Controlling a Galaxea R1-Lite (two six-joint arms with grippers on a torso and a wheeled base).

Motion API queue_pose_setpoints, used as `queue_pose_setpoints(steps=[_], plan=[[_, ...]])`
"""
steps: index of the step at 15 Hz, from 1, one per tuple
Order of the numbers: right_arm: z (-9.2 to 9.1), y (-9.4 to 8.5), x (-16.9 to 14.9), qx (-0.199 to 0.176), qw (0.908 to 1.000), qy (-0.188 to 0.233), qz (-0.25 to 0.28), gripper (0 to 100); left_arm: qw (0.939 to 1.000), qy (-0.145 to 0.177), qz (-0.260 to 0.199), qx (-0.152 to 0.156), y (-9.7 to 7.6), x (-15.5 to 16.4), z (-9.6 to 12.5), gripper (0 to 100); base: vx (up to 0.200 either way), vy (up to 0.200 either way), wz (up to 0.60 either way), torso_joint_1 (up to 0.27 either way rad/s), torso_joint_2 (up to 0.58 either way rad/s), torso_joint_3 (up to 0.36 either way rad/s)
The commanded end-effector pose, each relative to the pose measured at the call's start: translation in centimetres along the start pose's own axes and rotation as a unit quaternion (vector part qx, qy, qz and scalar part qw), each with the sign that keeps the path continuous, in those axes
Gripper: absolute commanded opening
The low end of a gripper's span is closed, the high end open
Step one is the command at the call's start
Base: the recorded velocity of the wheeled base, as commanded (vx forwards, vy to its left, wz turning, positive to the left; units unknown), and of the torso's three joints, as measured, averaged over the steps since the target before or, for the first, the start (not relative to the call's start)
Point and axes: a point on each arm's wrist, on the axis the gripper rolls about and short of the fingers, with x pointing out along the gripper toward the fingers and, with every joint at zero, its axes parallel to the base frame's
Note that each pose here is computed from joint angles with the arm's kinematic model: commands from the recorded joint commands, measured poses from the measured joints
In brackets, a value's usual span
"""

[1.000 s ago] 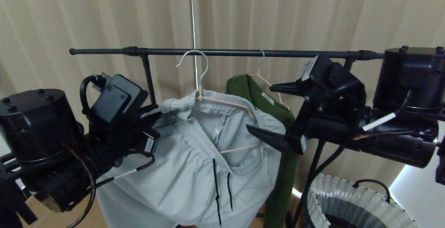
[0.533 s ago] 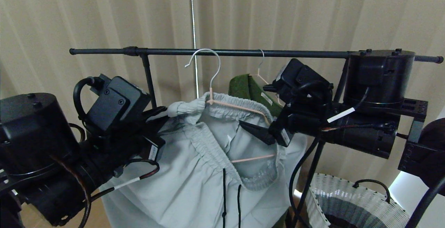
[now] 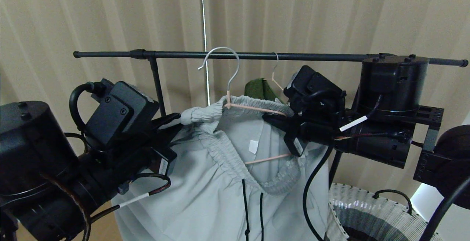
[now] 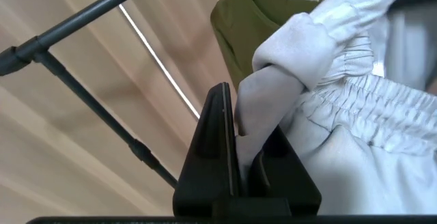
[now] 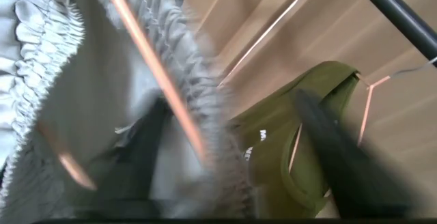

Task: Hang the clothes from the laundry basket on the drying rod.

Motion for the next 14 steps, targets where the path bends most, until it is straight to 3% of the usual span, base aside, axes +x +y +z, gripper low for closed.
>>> queue_pose_setpoints(steps=[1, 6, 9, 10, 14], plan=[[0.1, 0.0, -0.2, -0.001, 1.0000, -0.002, 0.000, 0, 1.0000, -0.002, 0.000, 0.000, 0.0, -0.1, 0.1, 0, 0.000, 0.000, 0.00, 0.000, 0.00, 0.000], [0.1, 0.0, -0.3, -0.001, 1.0000, -0.002, 0.000, 0, 1.0000, 0.001, -0.002, 0.000, 0.0, -0.4, -0.2, 0, 0.000, 0.000, 0.00, 0.000, 0.00, 0.000], [0.4, -0.1, -1.0, -0.001, 1.0000, -0.009, -0.004, 0, 0.9999, -0.001, -0.002, -0.015, 0.1, -0.7, -0.1, 0, 0.000, 0.000, 0.00, 0.000, 0.00, 0.000], [0.5, -0.1, -1.2, -0.001, 0.9999, -0.011, -0.005, 0, 0.9999, -0.004, -0.006, -0.016, 0.1, -0.7, -0.1, 100, 0.000, 0.000, 0.00, 0.000, 0.00, 0.000], [0.9, -0.4, -2.7, -0.001, 0.9996, -0.014, -0.025, 0, 0.9997, -0.014, -0.006, -0.017, 0.4, -1.6, 0.1, 100, 0.000, 0.000, 0.00, 0.000, 0.00, 0.000]])
